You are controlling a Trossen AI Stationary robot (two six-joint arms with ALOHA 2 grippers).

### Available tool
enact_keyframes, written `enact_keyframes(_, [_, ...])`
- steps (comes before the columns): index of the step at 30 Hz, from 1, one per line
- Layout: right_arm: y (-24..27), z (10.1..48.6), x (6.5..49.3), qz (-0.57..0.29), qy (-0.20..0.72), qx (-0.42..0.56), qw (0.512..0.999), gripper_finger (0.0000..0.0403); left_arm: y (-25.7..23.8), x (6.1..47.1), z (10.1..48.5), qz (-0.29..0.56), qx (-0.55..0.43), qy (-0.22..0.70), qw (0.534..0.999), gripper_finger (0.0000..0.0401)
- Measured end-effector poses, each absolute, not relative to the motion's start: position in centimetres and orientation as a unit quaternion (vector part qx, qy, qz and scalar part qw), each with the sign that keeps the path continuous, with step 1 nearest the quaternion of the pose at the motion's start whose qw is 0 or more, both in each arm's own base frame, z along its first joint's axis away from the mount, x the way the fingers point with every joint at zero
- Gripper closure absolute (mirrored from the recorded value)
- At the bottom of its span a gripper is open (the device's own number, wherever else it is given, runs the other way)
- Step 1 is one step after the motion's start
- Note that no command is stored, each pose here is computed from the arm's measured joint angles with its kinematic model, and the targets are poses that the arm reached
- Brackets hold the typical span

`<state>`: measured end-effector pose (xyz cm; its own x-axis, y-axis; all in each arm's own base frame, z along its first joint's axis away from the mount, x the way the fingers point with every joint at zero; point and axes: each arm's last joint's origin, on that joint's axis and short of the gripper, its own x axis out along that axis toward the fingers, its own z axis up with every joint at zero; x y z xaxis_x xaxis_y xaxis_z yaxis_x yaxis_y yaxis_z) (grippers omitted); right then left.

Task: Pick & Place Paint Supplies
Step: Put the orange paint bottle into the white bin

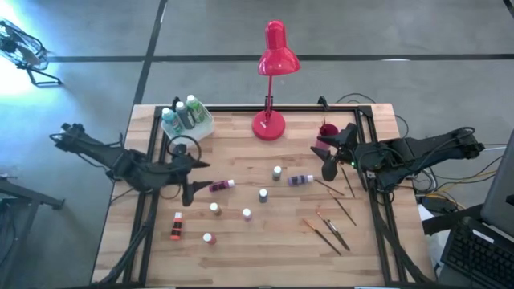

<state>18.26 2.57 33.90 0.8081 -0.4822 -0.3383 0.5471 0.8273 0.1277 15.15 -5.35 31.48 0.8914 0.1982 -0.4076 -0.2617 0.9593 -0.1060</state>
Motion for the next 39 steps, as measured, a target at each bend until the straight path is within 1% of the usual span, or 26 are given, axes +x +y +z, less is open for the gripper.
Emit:
enact_keyframes(6, [2.6,33.8,18.3,-0.273,0.149,0.109,0.944,0.0192,-5.9,14.7,30.5,0.124,-0.101,0.243,0.957,0.0136])
enact_keyframes(10, [2.6,33.8,18.3,-0.273,0.149,0.109,0.944,0.019,-6.6,14.3,30.2,0.1,-0.14,0.263,0.949,0.0154])
enact_keyframes(16, [2.6,33.8,18.3,-0.273,0.149,0.109,0.944,0.0201,-7.8,13.7,29.8,0.047,-0.195,0.304,0.931,0.0173])
enact_keyframes(20, [2.6,33.8,18.3,-0.273,0.149,0.109,0.944,0.0209,-8.4,13.2,29.1,0.047,-0.24,0.347,0.905,0.0177])
enact_keyframes(24, [2.6,33.8,18.3,-0.273,0.149,0.109,0.944,0.0215,-8.7,12.7,28.0,0.08,-0.268,0.404,0.871,0.0177])
enact_keyframes(30, [2.6,33.7,18.3,-0.273,0.15,0.11,0.944,0.022,-8.7,12.1,26.6,0.176,-0.334,0.467,0.8,0.0177])
enact_keyframes(34, [2.6,33.7,18.3,-0.273,0.15,0.109,0.944,0.0218,-8.7,12.1,26.2,0.215,-0.362,0.472,0.775,0.0177])
enact_keyframes(37, [2.6,33.7,18.3,-0.273,0.15,0.109,0.944,0.0211,-8.7,12.1,26.0,0.249,-0.383,0.464,0.759,0.0177])
enact_keyframes(39, [2.6,33.7,18.3,-0.273,0.15,0.11,0.944,0.0205,-8.6,12.0,25.8,0.274,-0.406,0.461,0.74,0.0177])
